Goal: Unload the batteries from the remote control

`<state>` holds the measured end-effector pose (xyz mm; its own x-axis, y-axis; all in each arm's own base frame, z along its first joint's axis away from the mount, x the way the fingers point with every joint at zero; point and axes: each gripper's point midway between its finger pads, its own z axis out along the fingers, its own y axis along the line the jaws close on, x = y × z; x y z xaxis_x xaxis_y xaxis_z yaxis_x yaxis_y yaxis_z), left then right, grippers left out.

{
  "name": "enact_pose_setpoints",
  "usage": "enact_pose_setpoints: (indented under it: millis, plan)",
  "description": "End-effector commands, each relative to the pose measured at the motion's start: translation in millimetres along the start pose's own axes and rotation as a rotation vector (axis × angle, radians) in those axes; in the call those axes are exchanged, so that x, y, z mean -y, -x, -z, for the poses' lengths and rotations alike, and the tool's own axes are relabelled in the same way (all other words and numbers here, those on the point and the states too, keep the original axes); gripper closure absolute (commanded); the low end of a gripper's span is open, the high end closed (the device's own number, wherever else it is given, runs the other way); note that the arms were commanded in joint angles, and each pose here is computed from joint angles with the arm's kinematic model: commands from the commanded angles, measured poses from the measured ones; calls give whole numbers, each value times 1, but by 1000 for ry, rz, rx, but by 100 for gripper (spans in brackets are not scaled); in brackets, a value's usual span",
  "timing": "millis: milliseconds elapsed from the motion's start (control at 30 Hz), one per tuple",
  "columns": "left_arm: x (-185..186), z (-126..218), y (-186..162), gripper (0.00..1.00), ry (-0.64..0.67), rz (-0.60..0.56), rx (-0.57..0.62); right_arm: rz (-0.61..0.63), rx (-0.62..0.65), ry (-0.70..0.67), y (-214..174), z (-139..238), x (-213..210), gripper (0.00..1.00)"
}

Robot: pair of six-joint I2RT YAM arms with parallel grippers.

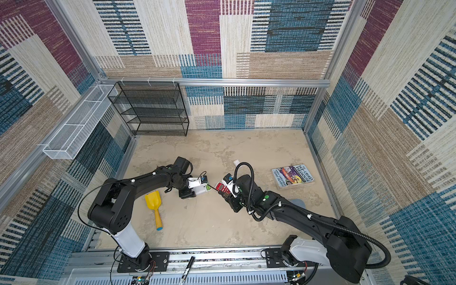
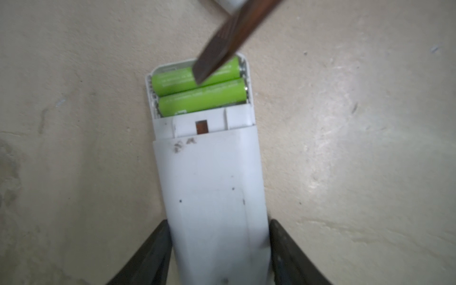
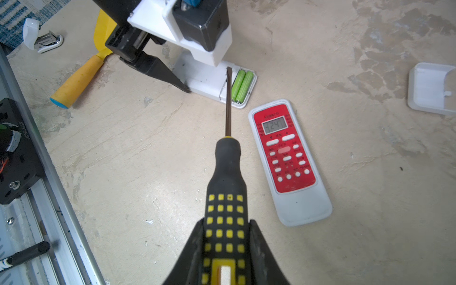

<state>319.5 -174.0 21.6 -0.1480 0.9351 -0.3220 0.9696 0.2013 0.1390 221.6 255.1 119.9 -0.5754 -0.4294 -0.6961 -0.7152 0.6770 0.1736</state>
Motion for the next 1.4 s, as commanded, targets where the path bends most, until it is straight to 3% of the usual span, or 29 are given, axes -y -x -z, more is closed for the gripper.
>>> enact_pose_setpoints:
  millis: [0, 267, 600, 1367]
  plan:
    - [3, -7, -22, 40, -2, -30, -105, -11, 21, -16, 5, 1, 2, 100]
    - [2, -6, -29, 44, -3, -21, -145, -22, -9, 4, -3, -1, -8, 100]
    - [1, -7, -34, 45, -8, -18, -180, -124, -34, -5, -15, 3, -13, 100]
    - [1, -7, -34, 46, -14, -16, -184, -123, -59, -24, -24, -11, -12, 100]
